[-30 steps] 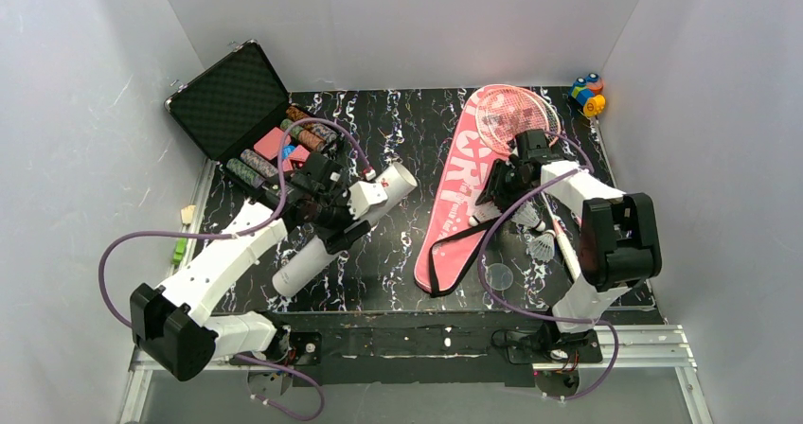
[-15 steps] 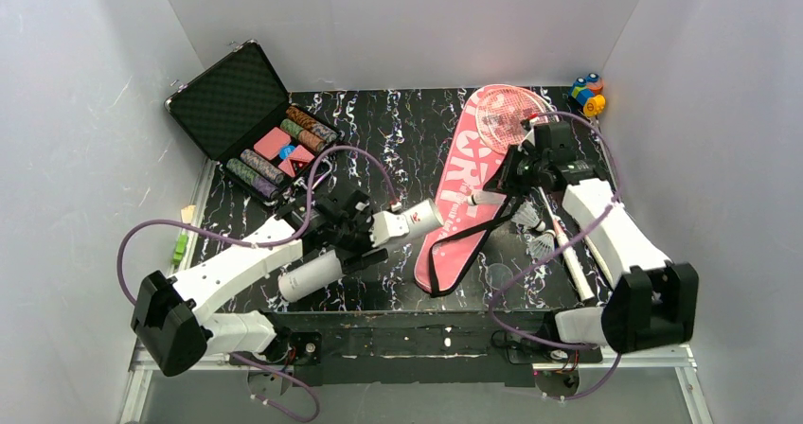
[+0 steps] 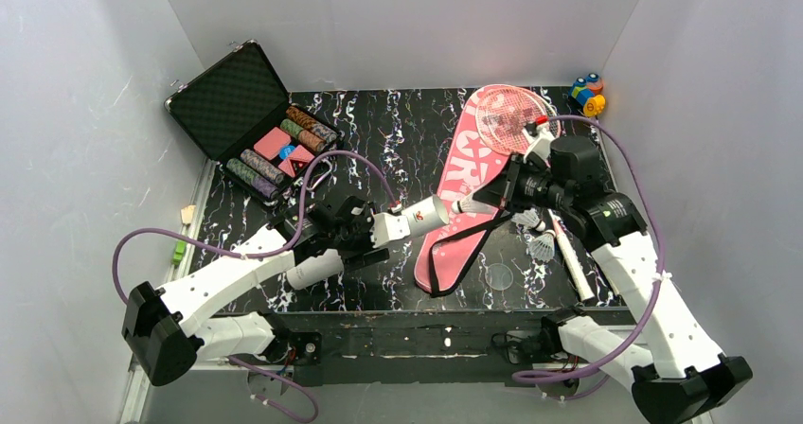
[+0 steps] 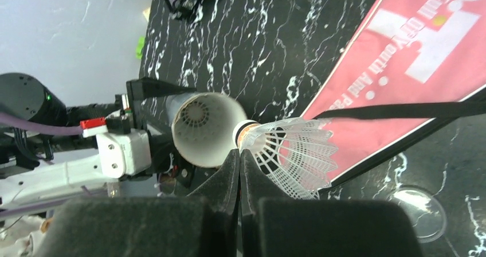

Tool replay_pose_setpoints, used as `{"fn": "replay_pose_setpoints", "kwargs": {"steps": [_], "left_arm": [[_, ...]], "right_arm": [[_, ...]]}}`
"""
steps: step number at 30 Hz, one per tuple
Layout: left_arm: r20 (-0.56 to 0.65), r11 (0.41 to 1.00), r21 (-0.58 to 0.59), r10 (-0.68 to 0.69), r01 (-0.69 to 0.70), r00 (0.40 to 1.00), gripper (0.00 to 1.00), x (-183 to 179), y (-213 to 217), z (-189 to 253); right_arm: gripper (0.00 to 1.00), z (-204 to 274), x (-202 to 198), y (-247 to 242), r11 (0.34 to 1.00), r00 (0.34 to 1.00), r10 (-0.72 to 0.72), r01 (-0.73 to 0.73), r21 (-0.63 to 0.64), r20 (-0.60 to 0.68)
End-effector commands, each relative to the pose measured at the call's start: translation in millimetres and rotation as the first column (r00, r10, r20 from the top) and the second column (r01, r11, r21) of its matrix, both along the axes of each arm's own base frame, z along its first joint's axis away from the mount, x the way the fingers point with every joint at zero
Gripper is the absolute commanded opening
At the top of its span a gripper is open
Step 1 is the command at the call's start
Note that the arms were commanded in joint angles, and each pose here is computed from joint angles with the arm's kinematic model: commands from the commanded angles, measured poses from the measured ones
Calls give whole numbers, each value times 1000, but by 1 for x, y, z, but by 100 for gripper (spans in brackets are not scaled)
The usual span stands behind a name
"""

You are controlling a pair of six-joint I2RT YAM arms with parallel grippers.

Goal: Pack up the badminton gear

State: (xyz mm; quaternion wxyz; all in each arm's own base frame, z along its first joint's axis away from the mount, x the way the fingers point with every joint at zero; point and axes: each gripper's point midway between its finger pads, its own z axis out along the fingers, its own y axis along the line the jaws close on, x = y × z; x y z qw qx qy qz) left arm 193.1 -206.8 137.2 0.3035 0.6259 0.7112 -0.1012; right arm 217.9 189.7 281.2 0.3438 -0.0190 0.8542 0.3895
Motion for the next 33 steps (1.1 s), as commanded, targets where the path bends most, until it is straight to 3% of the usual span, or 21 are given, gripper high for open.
{"fn": "replay_pose_setpoints", "kwargs": {"steps": [1,17,23,25,27,29,31,33], "left_arm": [[55,999,-46,0,2,998,44,7,-7,15],[74,998,-43,-45,48,996,44,3,-6,18],[71,995,-45,-80,83,994,48,-4,-5,20],[68,996,-45,-77,80,995,48,-5,-4,20],[65,995,-55,-82,85,995,48,-7,-4,21],[65,994,-64,-89,93,994,48,-9,-4,23],[58,994,-63,-88,92,994,48,-10,-4,23],[55,994,-63,-89,93,994,47,-11,-4,23]], "right_arm": [[1,29,-6,17,999,999,35,-36,25,37],[1,22,-20,79,987,987,159,-159,32,15],[1,21,-23,97,977,981,192,-191,93,1],[14,22,-25,98,975,981,193,-192,115,0],[39,26,-28,96,972,982,190,-191,136,14],[58,30,-30,92,972,984,178,-180,152,22],[67,33,-33,87,974,986,162,-164,159,30],[69,39,-34,80,976,989,142,-147,158,42]]}}
